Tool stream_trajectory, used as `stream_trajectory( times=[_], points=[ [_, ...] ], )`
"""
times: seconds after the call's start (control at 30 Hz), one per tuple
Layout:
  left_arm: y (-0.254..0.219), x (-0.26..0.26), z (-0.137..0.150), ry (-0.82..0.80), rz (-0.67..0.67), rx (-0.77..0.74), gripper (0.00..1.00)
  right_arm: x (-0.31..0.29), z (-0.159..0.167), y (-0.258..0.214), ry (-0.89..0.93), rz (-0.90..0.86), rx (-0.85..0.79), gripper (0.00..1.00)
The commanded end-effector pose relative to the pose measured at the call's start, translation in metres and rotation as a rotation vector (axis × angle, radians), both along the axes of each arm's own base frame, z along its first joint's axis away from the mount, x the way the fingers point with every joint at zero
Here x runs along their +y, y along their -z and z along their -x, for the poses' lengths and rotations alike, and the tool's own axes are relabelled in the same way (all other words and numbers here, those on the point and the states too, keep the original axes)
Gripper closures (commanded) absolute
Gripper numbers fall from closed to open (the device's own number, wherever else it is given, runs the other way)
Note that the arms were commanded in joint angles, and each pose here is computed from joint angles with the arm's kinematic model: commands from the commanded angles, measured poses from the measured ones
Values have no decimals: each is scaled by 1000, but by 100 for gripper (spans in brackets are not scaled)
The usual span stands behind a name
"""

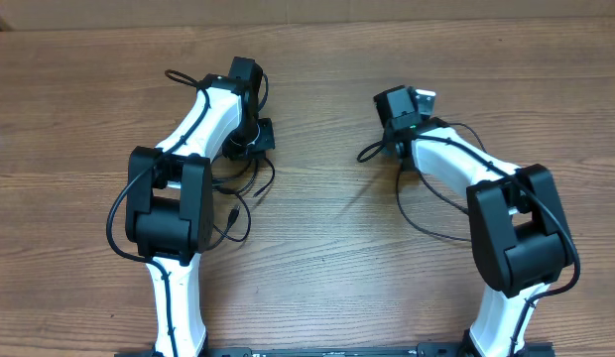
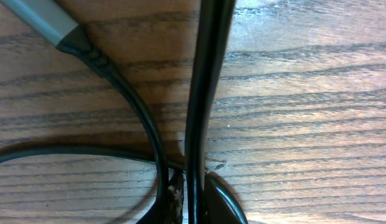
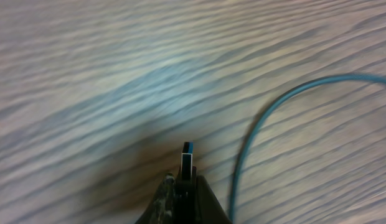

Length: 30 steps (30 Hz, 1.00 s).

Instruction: Untangle cables

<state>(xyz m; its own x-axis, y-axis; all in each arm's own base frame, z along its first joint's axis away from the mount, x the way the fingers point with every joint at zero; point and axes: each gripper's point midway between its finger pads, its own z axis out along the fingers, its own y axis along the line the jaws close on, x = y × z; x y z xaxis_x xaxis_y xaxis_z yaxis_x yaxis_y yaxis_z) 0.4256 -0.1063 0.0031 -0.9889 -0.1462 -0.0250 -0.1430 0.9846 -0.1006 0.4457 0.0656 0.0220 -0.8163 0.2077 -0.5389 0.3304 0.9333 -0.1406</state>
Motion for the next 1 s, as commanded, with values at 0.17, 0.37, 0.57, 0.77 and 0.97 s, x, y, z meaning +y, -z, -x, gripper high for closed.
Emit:
stream_trajectory(
  times=[0.17, 0.37, 0.57, 0.77, 0.97],
  points=[
    [23, -7, 14, 33, 25, 62, 89, -22, -21, 2, -44, -70, -27, 96],
    [23, -7, 14, 32, 25, 60, 89, -30, -39, -6, -68, -93, -89, 95],
    [23, -8, 14, 32, 25, 59, 88, -40, -53, -17, -46, -102, -160, 83],
    [23, -8, 13, 32, 26, 58, 88, -40, -52, -35, -48, -106, -170, 40],
    [23, -8, 13, 32, 26, 57, 87, -34, -20, -55, -75, -149, -81, 38]
  ],
)
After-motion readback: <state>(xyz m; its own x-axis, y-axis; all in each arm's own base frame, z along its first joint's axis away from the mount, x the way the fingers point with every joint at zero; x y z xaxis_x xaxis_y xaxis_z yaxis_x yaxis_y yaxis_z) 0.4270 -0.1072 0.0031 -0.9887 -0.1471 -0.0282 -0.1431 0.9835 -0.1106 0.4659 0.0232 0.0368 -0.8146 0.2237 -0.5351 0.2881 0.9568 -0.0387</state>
